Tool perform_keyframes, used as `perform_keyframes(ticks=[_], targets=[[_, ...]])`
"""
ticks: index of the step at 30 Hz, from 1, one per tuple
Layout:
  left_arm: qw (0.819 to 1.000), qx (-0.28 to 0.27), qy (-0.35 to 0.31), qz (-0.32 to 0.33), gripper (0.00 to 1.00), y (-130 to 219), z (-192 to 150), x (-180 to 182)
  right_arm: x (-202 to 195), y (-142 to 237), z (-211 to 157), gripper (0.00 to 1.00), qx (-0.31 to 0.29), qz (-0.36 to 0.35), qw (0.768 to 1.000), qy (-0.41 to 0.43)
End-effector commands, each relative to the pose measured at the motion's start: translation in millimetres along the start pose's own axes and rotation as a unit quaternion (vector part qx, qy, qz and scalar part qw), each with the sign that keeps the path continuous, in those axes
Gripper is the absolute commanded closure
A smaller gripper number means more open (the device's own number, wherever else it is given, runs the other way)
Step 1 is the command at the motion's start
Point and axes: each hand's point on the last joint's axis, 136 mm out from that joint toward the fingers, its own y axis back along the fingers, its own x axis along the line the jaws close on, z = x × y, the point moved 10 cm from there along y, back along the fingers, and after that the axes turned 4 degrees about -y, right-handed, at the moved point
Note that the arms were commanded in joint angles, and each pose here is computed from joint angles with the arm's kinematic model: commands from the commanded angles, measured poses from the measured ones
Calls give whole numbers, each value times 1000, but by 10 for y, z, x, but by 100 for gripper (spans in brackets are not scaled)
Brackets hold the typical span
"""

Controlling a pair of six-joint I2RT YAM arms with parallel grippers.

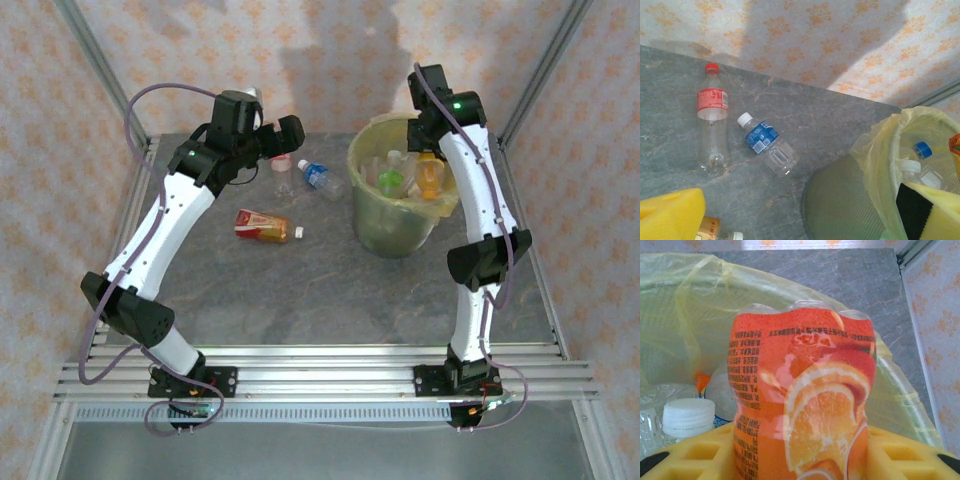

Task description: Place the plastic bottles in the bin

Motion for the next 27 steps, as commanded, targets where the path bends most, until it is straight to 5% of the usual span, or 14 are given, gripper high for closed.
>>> perform_keyframes(ticks=[1,11,27], targets=[[1000,-24,5,9,0,160,72,53,-20,-62,-9,49,22,6,1000,-4],[1000,-20,3,15,0,135,48,78,108,115,138,52,-9,120,987,-103],[999,-20,0,25,0,138,21,116,293,190,86,52,-90,160,943,-276]])
